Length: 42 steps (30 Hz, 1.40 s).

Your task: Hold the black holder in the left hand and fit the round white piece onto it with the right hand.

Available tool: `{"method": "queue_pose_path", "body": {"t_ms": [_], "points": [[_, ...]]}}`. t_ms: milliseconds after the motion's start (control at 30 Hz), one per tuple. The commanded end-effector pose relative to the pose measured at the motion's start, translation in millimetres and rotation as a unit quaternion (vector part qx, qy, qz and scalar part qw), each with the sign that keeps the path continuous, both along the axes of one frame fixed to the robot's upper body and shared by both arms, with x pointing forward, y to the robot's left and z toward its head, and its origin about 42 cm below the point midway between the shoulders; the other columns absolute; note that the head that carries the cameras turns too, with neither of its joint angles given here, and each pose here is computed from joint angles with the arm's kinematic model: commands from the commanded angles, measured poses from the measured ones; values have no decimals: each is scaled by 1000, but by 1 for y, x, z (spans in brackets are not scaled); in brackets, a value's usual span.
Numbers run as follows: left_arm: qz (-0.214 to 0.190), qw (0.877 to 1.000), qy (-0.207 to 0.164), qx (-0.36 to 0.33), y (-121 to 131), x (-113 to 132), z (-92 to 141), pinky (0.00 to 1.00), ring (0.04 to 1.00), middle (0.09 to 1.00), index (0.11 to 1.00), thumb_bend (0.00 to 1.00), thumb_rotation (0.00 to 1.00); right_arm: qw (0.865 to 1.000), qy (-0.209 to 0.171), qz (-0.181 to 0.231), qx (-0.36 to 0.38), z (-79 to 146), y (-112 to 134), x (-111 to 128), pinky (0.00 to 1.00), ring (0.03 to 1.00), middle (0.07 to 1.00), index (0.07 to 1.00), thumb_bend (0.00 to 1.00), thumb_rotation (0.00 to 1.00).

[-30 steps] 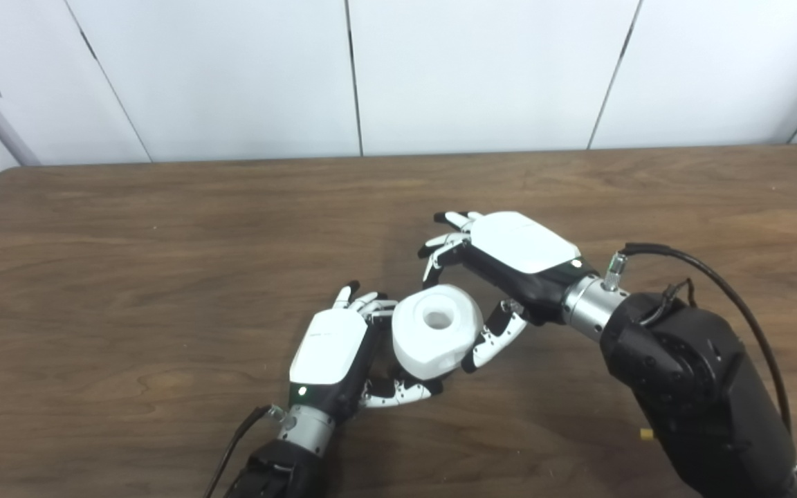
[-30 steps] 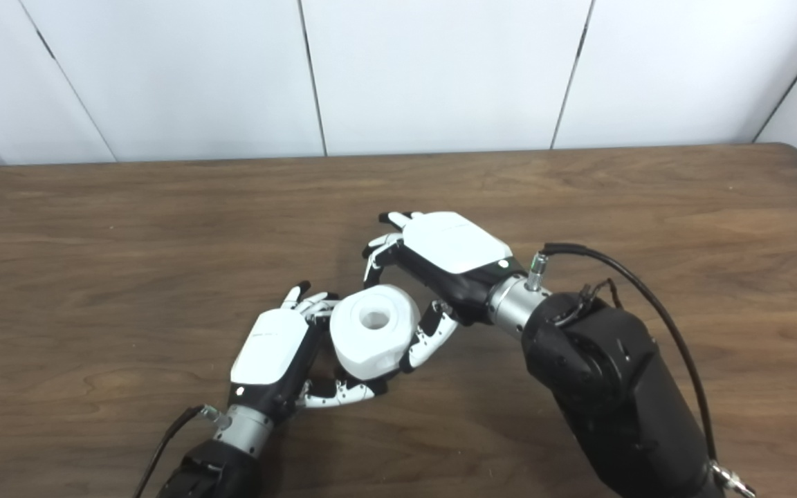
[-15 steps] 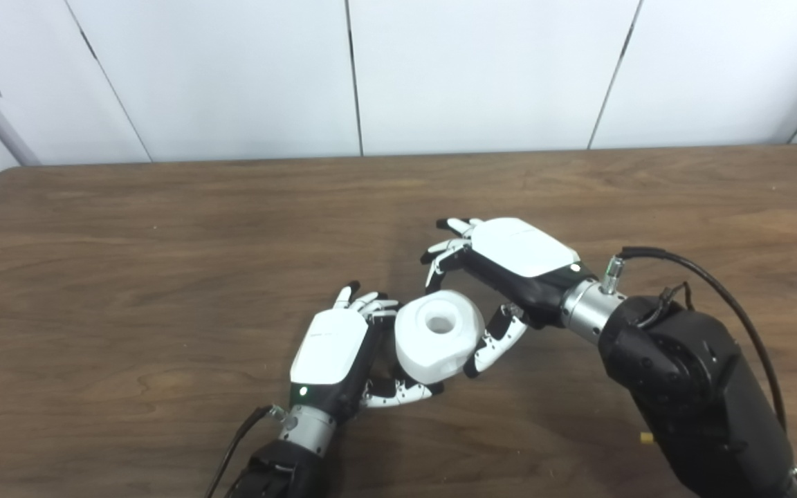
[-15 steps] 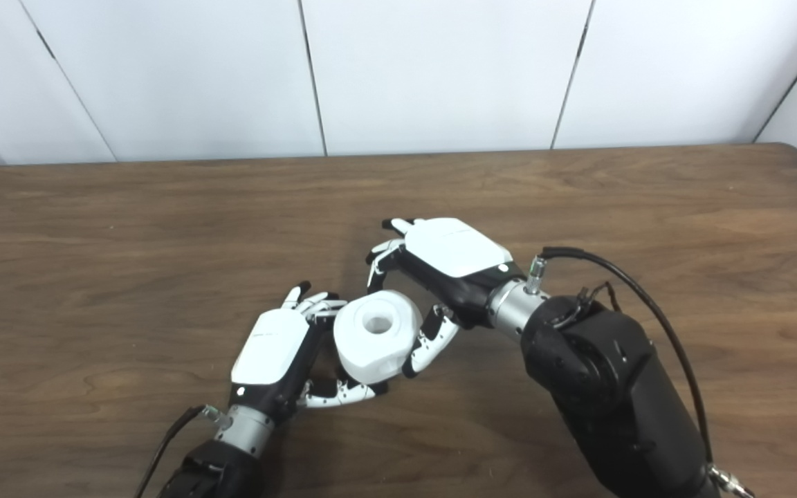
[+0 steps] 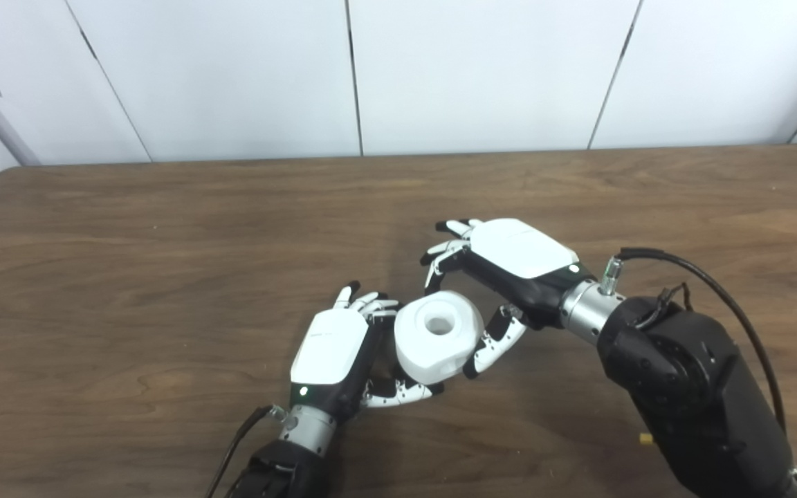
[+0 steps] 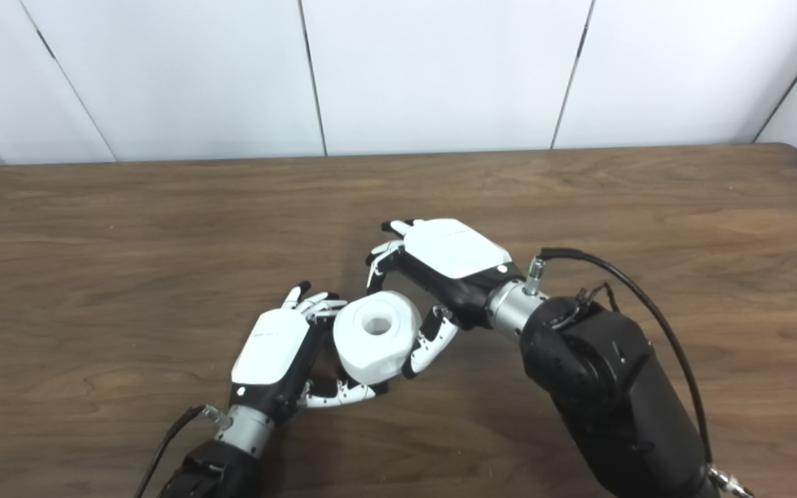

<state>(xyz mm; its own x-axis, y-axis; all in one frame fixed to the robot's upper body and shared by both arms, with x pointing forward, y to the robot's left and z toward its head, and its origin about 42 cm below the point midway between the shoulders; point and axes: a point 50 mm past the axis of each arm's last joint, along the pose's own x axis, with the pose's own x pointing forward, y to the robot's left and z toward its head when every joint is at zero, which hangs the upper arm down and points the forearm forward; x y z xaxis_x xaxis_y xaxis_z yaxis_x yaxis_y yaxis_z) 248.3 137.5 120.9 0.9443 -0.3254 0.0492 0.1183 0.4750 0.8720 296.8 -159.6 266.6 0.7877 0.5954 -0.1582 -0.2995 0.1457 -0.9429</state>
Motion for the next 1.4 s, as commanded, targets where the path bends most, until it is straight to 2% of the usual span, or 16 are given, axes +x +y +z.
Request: {"method": "queue_pose_path", "body": {"t_ms": [0, 267, 1367], "points": [[-13, 1000, 19, 16, -5, -2, -4, 1000, 865, 768, 486, 520, 47, 999, -33, 8, 5, 14, 2, 0, 1000, 996, 854, 635, 995, 262], [-14, 1000, 15, 19, -4, -2, -4, 999, 862, 766, 486, 521, 47, 999, -31, 8, -10, 17, 0, -1, 1000, 1000, 926, 737, 1000, 386], [-4, 1000, 17, 4, 7, 1, -9, 1000, 859, 753, 485, 522, 49, 997, -38, -60, -7, 33, -42, -12, 1000, 1000, 959, 769, 1000, 372]]}}
